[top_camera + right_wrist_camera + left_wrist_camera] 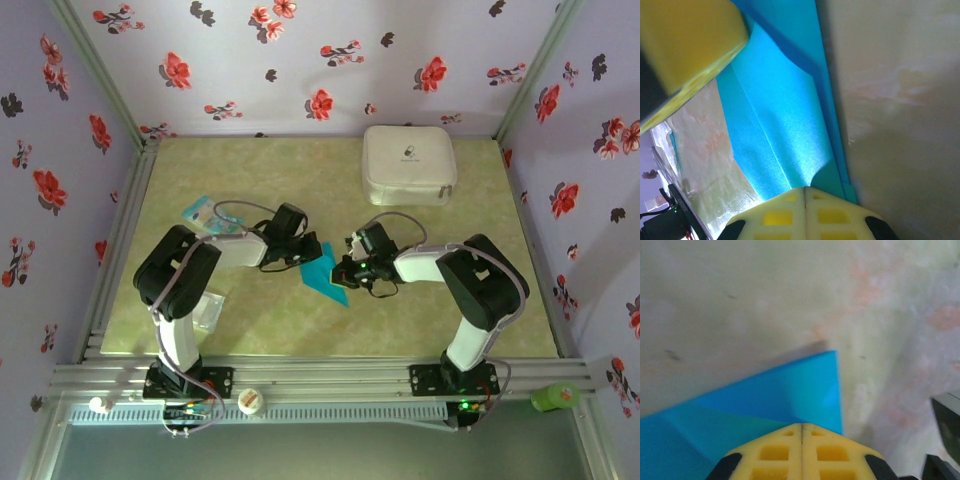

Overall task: Fold a paper plane with a square sheet of paper (pick it up from the middle)
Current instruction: Fourth fold the wing at the center of the table.

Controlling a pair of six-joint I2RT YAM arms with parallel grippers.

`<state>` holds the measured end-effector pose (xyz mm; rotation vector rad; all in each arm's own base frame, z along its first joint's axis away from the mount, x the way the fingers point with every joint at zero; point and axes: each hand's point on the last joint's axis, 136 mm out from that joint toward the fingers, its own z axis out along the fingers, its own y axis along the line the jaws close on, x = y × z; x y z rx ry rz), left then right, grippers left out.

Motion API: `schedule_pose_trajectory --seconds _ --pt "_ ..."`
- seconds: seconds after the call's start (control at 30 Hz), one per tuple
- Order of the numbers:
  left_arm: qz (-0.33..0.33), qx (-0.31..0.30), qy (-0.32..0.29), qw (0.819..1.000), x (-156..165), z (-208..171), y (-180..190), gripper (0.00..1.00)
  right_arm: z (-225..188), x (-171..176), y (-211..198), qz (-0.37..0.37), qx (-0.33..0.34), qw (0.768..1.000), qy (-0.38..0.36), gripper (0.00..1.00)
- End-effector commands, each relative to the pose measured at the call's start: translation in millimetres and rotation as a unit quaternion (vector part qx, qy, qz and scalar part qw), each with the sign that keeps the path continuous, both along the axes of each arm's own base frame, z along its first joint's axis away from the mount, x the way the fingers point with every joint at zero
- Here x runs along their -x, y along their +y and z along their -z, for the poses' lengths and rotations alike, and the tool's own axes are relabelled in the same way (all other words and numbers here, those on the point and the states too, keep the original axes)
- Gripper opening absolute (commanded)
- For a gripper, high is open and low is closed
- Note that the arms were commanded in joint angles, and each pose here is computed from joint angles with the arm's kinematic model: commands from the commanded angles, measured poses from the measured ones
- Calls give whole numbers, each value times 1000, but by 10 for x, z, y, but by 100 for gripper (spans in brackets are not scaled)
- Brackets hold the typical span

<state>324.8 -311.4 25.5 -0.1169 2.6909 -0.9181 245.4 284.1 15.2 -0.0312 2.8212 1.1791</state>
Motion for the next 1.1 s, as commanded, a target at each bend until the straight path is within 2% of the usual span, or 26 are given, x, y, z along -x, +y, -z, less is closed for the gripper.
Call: schedule_pose_trajectory --seconds 0.0,0.4,0.73,0.87,1.07 --pt "-7 -10 -2 1000 -87 163 206 8 412 284 -327 8 81 995 65 3" --pt "-50 -36 8 998 -357 332 707 9 409 295 -331 9 79 995 65 3" --pt "-49 -42 -25 998 -450 -182 725 10 390 289 -325 9 78 995 63 3" --pt "-46 -29 -45 998 -416 -402 625 11 385 281 -321 9 78 995 63 3" --pt "9 4 -51 999 -160 -495 109 11 369 274 -316 8 77 995 61 3"
